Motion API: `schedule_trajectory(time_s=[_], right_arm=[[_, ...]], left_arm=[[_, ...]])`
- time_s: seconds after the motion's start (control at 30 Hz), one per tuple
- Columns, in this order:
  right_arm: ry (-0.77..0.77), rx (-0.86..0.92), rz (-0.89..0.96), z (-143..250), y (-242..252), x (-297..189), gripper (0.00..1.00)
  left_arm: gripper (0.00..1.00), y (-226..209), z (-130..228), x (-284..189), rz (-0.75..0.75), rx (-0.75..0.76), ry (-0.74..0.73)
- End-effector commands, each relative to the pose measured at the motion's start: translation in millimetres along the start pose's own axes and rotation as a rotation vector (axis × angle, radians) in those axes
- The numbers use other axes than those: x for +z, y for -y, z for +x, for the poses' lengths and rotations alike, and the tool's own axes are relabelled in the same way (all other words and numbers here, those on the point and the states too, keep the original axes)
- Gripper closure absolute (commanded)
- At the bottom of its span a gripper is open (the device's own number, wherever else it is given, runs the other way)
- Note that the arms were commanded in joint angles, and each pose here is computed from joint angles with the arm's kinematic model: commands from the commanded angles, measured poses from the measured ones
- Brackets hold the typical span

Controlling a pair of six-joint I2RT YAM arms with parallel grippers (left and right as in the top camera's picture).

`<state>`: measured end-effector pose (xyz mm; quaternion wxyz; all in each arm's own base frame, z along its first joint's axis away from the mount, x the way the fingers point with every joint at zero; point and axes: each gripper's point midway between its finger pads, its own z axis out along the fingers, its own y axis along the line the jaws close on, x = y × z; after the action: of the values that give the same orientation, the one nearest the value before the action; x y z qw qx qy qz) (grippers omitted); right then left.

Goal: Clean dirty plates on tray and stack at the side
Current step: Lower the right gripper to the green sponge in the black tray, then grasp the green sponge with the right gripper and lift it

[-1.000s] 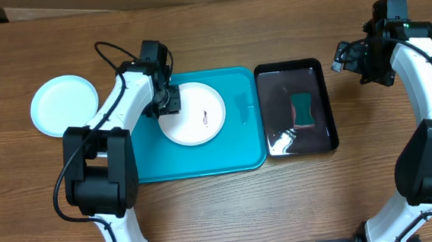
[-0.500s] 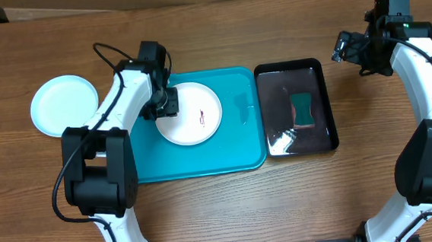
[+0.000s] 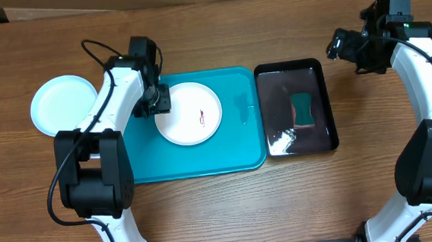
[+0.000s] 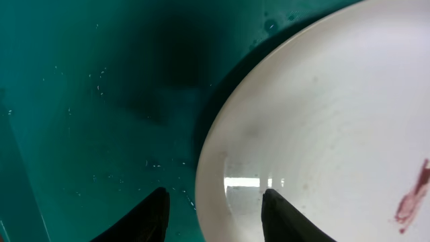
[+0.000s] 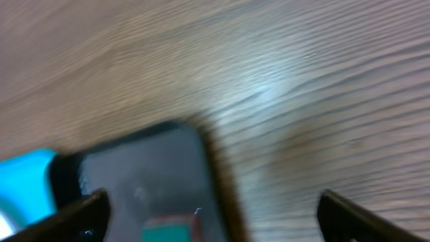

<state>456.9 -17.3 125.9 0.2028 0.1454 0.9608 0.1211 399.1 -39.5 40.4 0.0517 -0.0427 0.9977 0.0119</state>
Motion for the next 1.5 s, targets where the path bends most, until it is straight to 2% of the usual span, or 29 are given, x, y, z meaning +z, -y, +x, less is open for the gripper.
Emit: schedule_trajectory(time_s=[0.0,0.13,0.3,0.43,0.63,0.8,0.93,0.97,1.03,1.2,1.23,1.27,1.3,1.33,1.37,1.4,1.43,1.47], right_arm=[[-0.019,-0.096,-0.188,1.3,-44.1,-24.3,0.23],[-0.155,-0.117,-0.133,39.3,-54.7,-26.8,0.28],[-0.292,-0.205,0.078,88.9,-48.3,-15.4,0.3],[-0.324,-0.273,0.192,114.3,-48.1,-1.5,0.33],[-0.29,-0.345,0.312,131.3,-37.1,24.2,0.34],[-0.266,-0.347,0.31,140.5,-28.2,45.6,0.34],[-0.275,-0.339,0.256,148.7,-33.6,54.2,0.43],[-0.284,-0.336,0.236,152.0,-36.2,55.6,0.43],[-0.297,-0.332,0.222,156.4,-37.1,56.7,0.34],[-0.316,-0.331,0.23,164.3,-31.7,59.1,0.34],[-0.321,-0.331,0.232,166.0,-30.8,59.4,0.41],[-0.325,-0.331,0.232,167.3,-30.2,59.4,0.64],[-0.331,-0.33,0.228,169.1,-30.5,59.5,0.83],[-0.337,-0.331,0.219,171.1,-32.2,59.7,0.92],[-0.344,-0.331,0.215,172.7,-32.9,59.5,0.94],[-0.343,-0.331,0.215,172.7,-32.9,59.5,0.93],[-0.34,-0.335,0.214,171.9,-33.1,59.8,0.65],[-0.331,-0.336,0.211,169.8,-34.1,60.5,0.29]], left_arm=[[0.54,-5.9,3.6,-0.9,-0.028,0.0,0.015],[0.53,-6.0,6.5,12.4,-0.026,-0.031,0.025],[0.55,-5.8,9.7,21.3,-0.022,-0.087,0.031],[0.56,-2.6,8.9,21.1,-0.004,-0.089,0.032],[0.56,-3.0,10.2,21.2,-0.006,-0.085,0.027],[0.56,-3.4,12.3,21.3,-0.008,-0.085,0.018],[0.55,-3.2,11.4,21.3,-0.007,-0.085,0.022],[0.55,-3.2,11.4,21.3,-0.007,-0.085,0.022],[0.55,-3.2,11.6,21.3,-0.007,-0.085,0.021],[0.55,-3.5,12.7,21.3,-0.008,-0.085,0.017],[0.55,-3.5,12.6,21.2,-0.008,-0.085,0.017],[0.55,-3.4,12.5,21.2,-0.008,-0.085,0.017],[0.55,-3.4,12.6,21.3,-0.008,-0.085,0.017],[0.55,-3.4,12.5,21.3,-0.008,-0.085,0.018],[0.55,-3.4,12.4,21.3,-0.008,-0.085,0.018],[0.55,-3.4,12.3,21.3,-0.008,-0.085,0.018],[0.55,-3.4,12.3,21.3,-0.008,-0.085,0.018],[0.55,-3.4,12.3,21.3,-0.008,-0.085,0.018]])
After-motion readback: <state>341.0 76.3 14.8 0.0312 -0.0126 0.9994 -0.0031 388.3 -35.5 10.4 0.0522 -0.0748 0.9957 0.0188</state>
